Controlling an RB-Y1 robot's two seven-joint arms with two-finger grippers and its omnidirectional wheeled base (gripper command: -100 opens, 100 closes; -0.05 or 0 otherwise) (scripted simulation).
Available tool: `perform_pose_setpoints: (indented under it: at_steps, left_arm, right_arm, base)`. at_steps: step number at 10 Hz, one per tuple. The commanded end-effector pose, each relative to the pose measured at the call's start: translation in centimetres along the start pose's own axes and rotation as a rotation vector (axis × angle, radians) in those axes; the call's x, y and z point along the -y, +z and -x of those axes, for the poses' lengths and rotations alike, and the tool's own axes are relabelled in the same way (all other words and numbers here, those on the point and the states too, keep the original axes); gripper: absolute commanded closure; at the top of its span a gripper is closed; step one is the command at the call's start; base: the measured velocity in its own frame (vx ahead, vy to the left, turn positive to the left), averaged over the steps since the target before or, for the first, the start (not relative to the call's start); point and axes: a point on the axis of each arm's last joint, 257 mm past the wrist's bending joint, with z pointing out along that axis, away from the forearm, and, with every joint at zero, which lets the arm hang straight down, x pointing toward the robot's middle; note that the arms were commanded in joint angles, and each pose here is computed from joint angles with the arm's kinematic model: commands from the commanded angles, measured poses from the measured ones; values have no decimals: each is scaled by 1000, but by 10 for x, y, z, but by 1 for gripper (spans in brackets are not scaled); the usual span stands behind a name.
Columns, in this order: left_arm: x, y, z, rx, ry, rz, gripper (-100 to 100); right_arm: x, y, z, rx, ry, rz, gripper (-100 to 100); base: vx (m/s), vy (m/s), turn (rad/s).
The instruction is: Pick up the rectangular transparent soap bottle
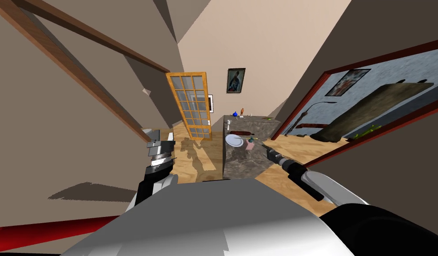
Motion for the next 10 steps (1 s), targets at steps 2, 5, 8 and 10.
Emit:
perform_pose_setpoints:
  at_steps: [2,5,8,10]
  left_arm:
    - [0,0,0,0,0,0,0]
    - [0,0,0,0,0,0,0]
    - [0,0,0,0,0,0,0]
    - [0,0,0,0,0,0,0]
  right_arm:
    - [-25,-9,-15,-11,6,66,-100]
    - [-63,-37,-47,-35,20,195,-100]
    - [-93,-69,-82,-61,42,328,-100]
    - [-101,-80,-93,-70,52,370,-100]
  base:
    - [-4,59,-24]
    - [-1,94,-57]
    - [10,122,-63]
    - [24,104,-50]
